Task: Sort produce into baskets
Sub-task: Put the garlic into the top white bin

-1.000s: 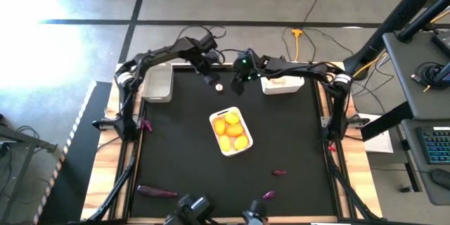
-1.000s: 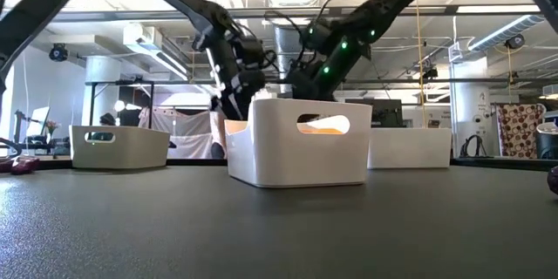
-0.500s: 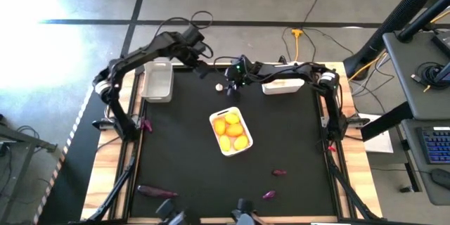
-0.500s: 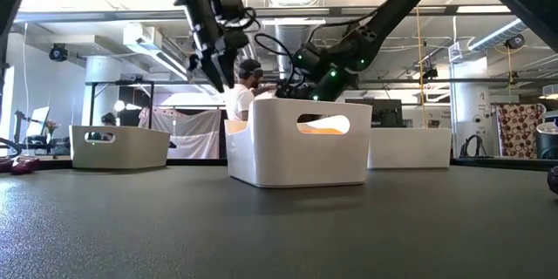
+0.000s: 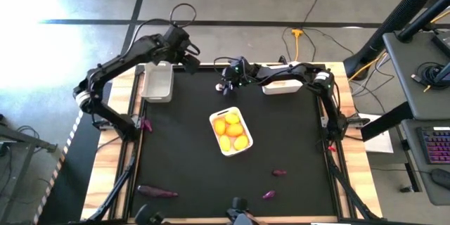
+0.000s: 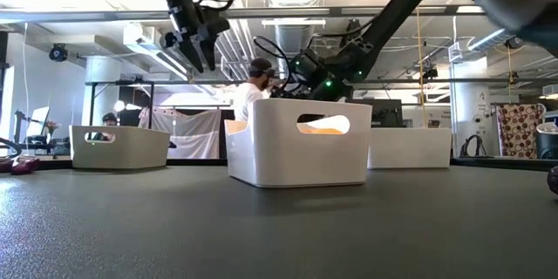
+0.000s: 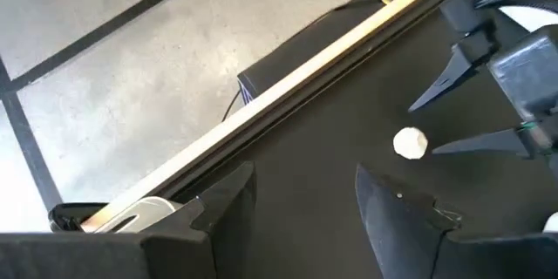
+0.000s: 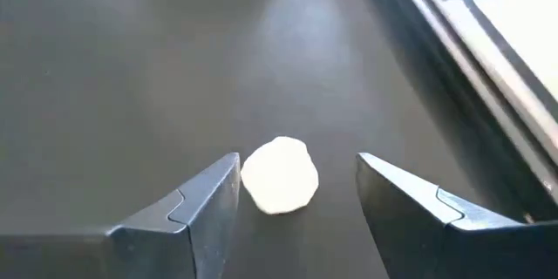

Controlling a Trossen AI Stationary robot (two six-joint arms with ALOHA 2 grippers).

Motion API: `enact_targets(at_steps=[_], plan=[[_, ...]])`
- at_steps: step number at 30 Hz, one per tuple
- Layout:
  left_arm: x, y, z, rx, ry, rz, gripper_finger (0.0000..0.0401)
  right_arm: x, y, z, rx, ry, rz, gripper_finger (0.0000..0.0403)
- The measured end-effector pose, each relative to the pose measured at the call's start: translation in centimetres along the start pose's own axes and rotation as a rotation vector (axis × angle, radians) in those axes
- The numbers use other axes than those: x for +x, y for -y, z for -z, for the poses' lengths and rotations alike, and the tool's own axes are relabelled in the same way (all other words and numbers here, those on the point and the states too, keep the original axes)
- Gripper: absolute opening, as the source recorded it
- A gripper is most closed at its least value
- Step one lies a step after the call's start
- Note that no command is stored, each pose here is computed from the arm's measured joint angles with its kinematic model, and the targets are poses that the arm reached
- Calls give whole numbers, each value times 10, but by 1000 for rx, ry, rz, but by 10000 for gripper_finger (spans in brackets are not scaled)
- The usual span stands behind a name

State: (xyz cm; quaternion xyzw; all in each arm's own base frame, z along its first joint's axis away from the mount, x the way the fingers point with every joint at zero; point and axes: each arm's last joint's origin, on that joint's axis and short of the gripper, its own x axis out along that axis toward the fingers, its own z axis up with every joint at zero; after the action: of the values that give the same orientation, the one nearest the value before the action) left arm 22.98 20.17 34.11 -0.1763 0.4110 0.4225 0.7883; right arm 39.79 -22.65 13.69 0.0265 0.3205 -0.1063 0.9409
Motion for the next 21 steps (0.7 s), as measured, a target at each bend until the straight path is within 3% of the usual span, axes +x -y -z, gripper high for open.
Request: enact_targets(at_steps=[11, 21], plan=[[-1, -1, 2, -20, -2, -1, 180, 13, -2, 11, 7, -5, -11, 152], [0, 0, 3, -17, -4, -1, 180, 24, -4, -2, -8, 30, -36, 114]])
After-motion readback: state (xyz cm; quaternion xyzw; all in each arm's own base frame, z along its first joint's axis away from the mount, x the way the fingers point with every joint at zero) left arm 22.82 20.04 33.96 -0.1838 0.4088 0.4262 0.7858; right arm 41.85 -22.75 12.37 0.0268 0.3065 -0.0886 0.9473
